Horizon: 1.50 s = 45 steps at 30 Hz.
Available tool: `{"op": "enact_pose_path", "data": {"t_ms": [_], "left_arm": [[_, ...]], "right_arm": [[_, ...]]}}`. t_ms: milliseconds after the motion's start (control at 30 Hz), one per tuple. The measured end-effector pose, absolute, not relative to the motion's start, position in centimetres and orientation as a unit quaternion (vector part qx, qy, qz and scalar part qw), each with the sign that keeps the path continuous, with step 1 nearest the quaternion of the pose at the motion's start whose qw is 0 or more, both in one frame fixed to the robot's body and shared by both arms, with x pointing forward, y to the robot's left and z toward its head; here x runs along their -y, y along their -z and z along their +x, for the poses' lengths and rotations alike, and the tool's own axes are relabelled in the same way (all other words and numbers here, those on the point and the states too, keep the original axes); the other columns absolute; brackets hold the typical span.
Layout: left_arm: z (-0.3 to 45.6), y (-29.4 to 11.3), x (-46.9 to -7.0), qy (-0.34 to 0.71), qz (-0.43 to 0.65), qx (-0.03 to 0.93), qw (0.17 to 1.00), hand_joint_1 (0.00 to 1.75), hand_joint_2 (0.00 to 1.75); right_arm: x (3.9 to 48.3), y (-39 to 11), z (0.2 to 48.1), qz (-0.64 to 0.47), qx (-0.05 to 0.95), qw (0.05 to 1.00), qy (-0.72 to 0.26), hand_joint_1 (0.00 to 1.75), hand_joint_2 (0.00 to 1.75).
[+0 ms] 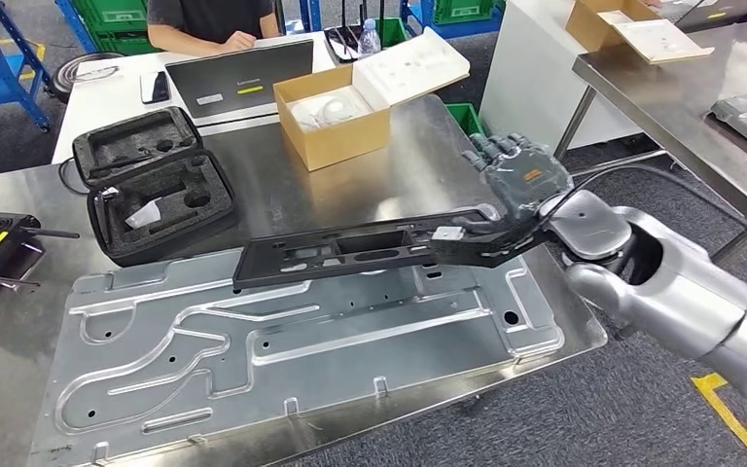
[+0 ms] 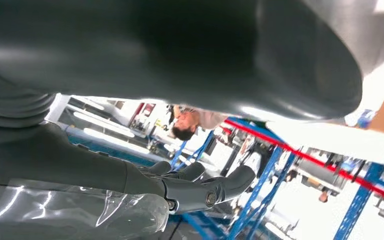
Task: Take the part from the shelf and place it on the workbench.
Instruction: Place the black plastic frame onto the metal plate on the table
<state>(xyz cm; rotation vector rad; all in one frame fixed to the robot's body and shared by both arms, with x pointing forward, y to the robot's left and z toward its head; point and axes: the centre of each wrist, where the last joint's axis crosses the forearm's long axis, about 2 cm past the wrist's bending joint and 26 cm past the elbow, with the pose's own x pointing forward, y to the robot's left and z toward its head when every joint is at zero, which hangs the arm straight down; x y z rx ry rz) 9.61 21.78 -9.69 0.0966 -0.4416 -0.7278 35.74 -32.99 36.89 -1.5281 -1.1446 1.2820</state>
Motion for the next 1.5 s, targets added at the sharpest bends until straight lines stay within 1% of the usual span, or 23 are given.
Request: {"op": "enact_pose_path", "data": {"t_ms": [233, 567, 833, 1067, 1500], "left_arm": [[9.0, 9.9, -22.0, 0.340, 0.048, 0.210, 0.915, 0.00, 0.00], [8.4, 10.0, -22.3, 0.319, 0.052, 0.211, 0.923, 0.00, 0.00], [8.3, 10.1, -22.5, 0.299, 0.057, 0.214, 0.928, 0.00, 0.00], [7.7, 10.2, -22.4, 0.287, 0.055, 0.209, 0.933, 0.00, 0.00], [6.7, 10.3, -22.6, 0.267, 0.054, 0.203, 0.941, 0.00, 0.00]], "right_arm": [[34.7, -39.8, 33.5, -0.638, 0.465, 0.380, -0.482, 0.00, 0.00], [37.2, -39.9, 29.3, -0.663, 0.472, 0.363, -0.455, 0.00, 0.00], [39.0, -38.8, 26.2, -0.688, 0.467, 0.347, -0.435, 0.00, 0.00], [39.6, -36.8, 24.2, -0.693, 0.462, 0.346, -0.432, 0.00, 0.00], [41.4, -34.1, 21.0, -0.694, 0.457, 0.367, -0.418, 0.00, 0.00]]}}
